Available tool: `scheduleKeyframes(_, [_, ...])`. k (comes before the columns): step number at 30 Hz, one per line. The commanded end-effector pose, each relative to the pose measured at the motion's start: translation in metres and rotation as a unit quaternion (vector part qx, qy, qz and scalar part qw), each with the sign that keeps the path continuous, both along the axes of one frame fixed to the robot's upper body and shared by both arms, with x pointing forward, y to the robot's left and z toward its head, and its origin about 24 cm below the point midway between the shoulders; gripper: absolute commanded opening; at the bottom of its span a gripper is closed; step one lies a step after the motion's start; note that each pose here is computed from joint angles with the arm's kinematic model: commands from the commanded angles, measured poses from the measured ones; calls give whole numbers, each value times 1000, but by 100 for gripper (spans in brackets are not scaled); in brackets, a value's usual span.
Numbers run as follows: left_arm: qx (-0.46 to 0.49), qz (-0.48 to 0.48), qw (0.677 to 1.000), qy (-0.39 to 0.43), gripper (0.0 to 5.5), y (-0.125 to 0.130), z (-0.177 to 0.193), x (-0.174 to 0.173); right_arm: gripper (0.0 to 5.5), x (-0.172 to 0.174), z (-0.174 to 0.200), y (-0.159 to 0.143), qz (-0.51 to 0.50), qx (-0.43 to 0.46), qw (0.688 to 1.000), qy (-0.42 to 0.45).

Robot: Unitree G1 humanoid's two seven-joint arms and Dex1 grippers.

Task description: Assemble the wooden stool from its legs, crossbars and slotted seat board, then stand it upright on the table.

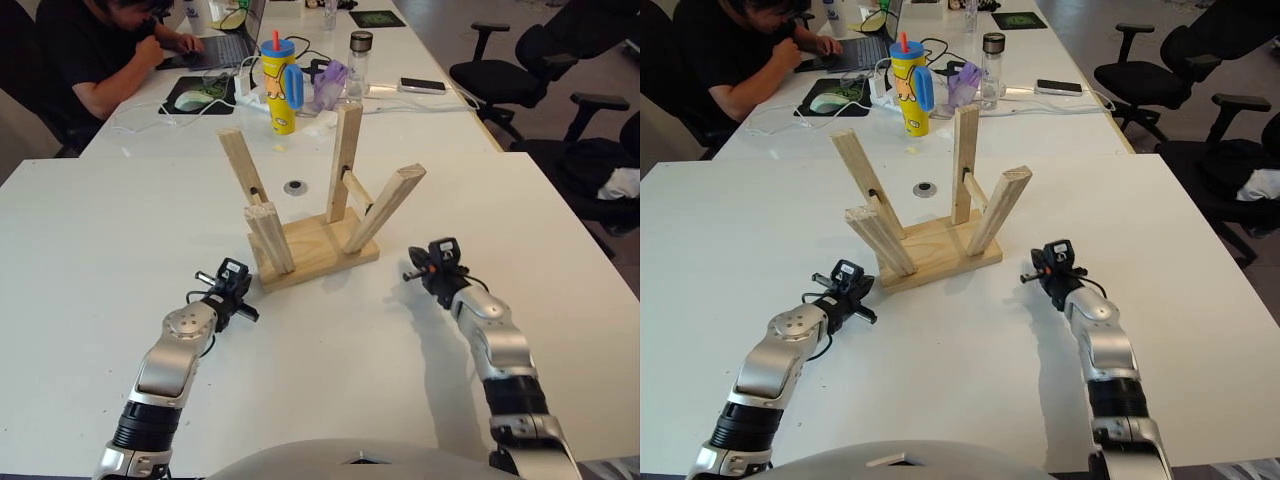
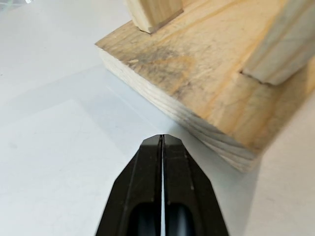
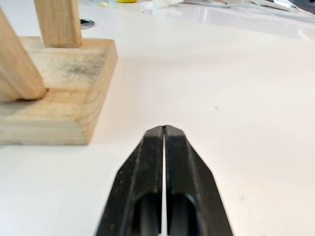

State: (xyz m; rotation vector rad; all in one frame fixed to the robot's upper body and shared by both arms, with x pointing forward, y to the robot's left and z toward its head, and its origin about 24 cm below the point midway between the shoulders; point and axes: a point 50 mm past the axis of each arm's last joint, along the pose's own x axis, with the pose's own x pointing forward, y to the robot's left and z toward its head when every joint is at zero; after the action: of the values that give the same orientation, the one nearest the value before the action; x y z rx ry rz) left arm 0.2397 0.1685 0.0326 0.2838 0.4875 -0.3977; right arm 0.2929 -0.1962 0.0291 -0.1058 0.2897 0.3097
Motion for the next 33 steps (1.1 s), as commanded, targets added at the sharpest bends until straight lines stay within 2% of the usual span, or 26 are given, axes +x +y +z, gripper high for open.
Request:
scheduleKeyframes(1, [19,-33,999,16,5,-7,2,0,0,23,-10,13,39,-8,999,9])
scheduleKeyframes(3, [30,-47,998,25,5,-8,1,1,0,29,-16,17,60,-7,998,24])
scheduleKeyframes(7, [29,-76,996,41,5,-16,-6,5,0,21,-31,37,168,12,984,61])
scheduleKeyframes(13, [-78,-156,984,35,5,-44,6,0,0,-10,-34,55,266,75,958,82])
scheduleKeyframes(18, [-226,-231,946,15,5,-67,51,-9,0,-32,-3,77,327,149,929,89])
scheduleKeyframes(21, [-290,-262,920,17,5,-69,78,-14,0,-45,20,85,365,183,905,116])
scheduleKeyframes(28, [-322,-321,889,48,5,-61,107,-28,0,-68,64,83,434,201,864,155])
scheduleKeyframes(33, [-301,-346,883,97,5,-53,104,-43,0,-78,85,74,464,201,845,173])
